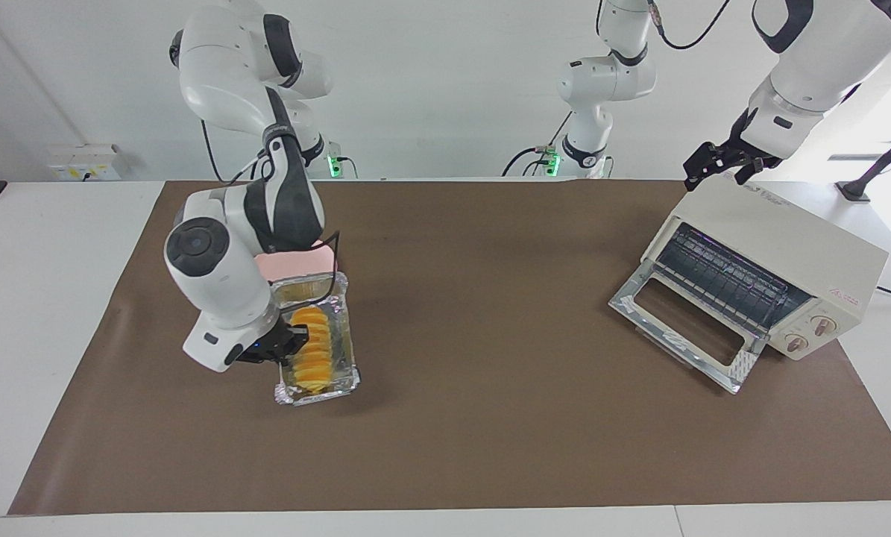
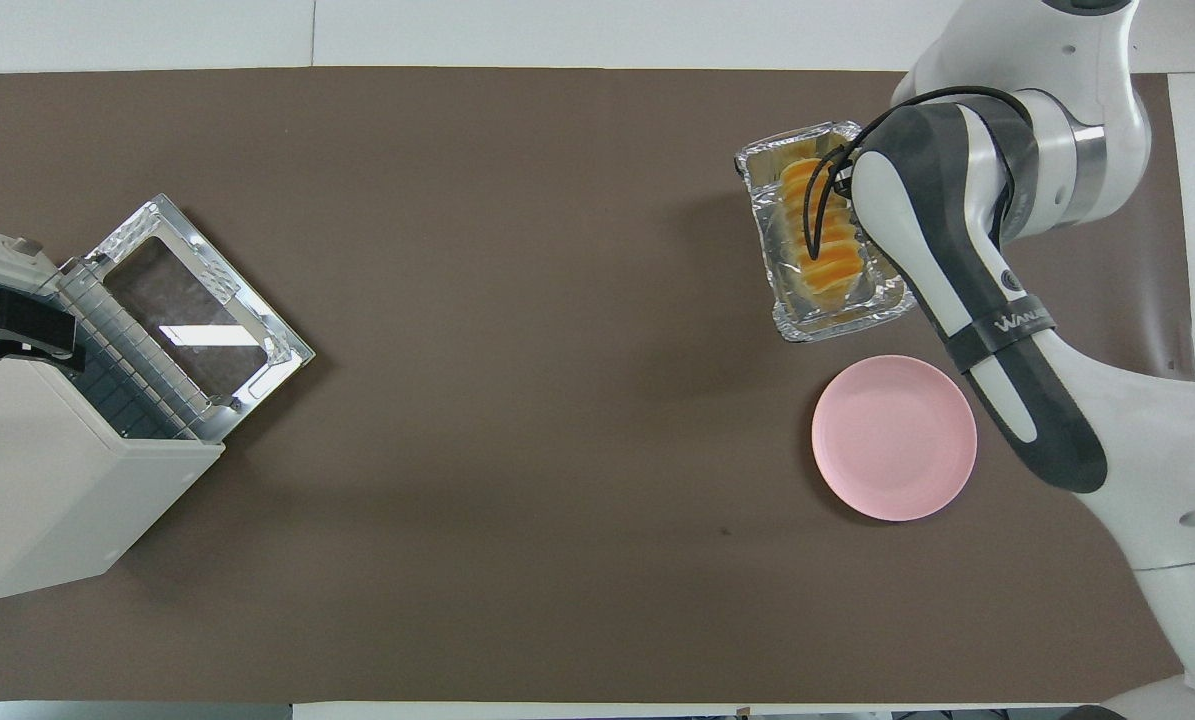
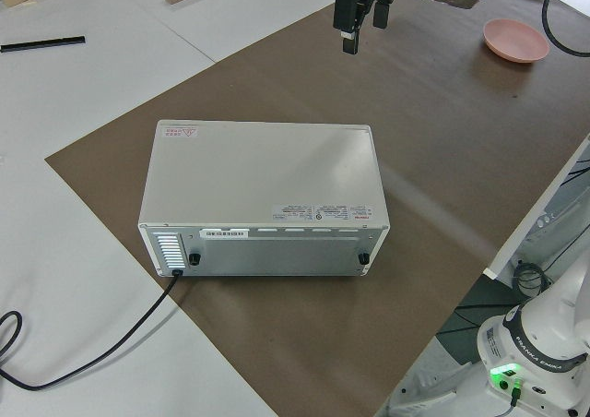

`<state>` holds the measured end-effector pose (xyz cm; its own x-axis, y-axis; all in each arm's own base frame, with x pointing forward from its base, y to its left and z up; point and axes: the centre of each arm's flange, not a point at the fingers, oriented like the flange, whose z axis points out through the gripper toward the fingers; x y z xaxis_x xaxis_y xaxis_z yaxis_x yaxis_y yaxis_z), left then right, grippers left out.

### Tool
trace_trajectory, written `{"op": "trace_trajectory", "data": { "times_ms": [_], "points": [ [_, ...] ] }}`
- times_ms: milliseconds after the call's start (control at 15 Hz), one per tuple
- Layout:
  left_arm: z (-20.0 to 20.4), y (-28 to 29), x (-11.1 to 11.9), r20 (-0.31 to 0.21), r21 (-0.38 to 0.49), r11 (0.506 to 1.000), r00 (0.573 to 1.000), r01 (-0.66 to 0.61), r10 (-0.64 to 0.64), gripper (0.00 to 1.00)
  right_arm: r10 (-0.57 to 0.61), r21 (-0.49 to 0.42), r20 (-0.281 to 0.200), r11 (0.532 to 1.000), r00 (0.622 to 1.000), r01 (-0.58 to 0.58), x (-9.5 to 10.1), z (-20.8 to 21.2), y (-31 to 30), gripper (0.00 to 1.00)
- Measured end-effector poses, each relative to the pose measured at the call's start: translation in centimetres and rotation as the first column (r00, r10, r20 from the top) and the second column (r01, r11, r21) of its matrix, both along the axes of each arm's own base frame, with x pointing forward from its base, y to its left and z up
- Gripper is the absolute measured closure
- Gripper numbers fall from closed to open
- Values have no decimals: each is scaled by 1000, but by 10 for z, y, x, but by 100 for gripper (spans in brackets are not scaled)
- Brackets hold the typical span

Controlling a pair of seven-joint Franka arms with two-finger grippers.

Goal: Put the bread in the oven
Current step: 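Push the foil tray toward the oven with the right gripper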

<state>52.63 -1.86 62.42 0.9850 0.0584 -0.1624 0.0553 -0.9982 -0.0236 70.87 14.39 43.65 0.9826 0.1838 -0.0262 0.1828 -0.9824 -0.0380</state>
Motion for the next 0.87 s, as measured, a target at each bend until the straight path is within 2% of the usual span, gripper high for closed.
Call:
{"op": "trace_trajectory", "data": {
  "times_ms": [268,468,669,869],
  "points": [
    [0,0,0,0,0,1000,1000,0,0,0,-126,54,17,991,992,125,-41,11,142,98],
    [0,0,0,0,0,1000,1000,0,0,0,-173,81,38,982,984,169,-77,-26,222,98],
    [0,0,0,0,0,1000,1000,0,0,0,-178,108,61,979,982,170,-106,-82,259,98],
    [0,0,0,0,0,1000,1000,0,0,0,-176,137,92,977,980,162,-116,-108,263,98]
  ]
}}
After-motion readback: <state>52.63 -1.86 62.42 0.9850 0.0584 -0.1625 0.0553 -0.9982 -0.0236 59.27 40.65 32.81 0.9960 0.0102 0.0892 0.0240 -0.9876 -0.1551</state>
